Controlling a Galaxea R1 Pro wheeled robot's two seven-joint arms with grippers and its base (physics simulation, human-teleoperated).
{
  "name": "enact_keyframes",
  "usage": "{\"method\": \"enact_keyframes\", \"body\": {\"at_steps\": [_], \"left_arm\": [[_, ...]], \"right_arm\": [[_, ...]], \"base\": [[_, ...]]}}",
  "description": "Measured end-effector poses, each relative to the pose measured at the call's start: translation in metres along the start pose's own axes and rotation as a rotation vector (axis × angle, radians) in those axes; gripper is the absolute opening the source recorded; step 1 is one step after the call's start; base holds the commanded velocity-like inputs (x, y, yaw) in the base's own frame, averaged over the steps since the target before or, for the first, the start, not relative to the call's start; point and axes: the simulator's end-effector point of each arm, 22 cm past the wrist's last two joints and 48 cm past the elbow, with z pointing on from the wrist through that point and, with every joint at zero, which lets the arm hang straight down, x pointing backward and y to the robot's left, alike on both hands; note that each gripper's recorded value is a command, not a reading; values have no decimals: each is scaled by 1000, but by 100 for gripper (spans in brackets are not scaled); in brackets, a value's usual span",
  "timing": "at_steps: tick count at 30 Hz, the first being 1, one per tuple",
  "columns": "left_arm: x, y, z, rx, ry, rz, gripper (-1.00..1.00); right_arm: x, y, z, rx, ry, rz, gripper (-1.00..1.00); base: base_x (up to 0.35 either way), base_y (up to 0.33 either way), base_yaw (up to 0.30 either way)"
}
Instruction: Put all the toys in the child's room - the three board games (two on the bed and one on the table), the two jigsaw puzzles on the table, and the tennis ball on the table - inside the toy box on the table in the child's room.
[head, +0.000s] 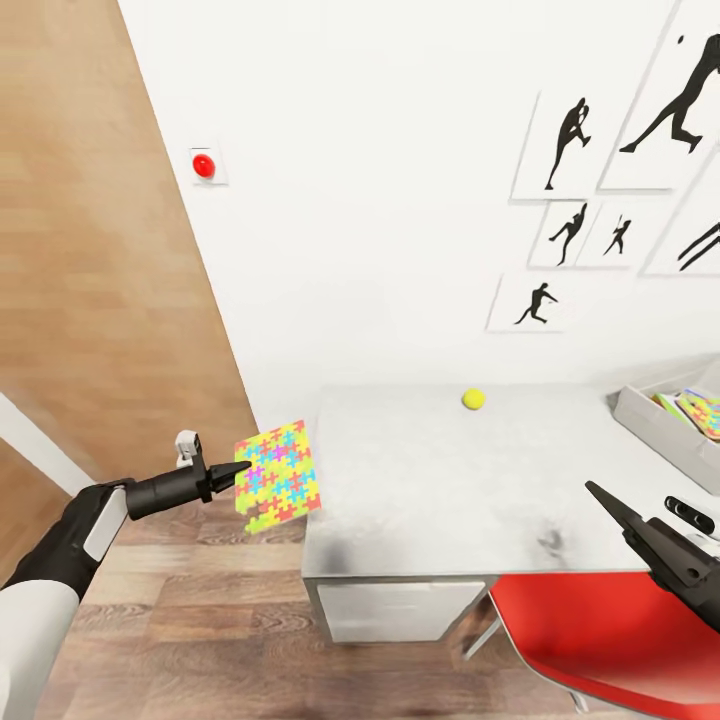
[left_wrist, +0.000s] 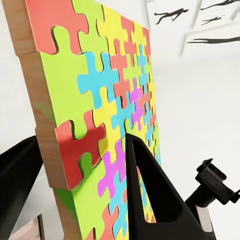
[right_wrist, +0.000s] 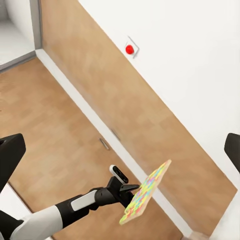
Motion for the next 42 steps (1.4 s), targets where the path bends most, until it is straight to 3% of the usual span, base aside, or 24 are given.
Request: {"method": "enact_keyframes", "body": {"at_steps": [23,42], "left_arm": [[-4,-20,-3,15,-8,31,-100],[-8,-36,-7,26,-17,56,-100]], "right_arm": [[-9,14,2,-24,-13,-29,100],[-16,26,3,-43,-22,-84,100]], "base": [[0,0,-153],[0,0,-190]]}}
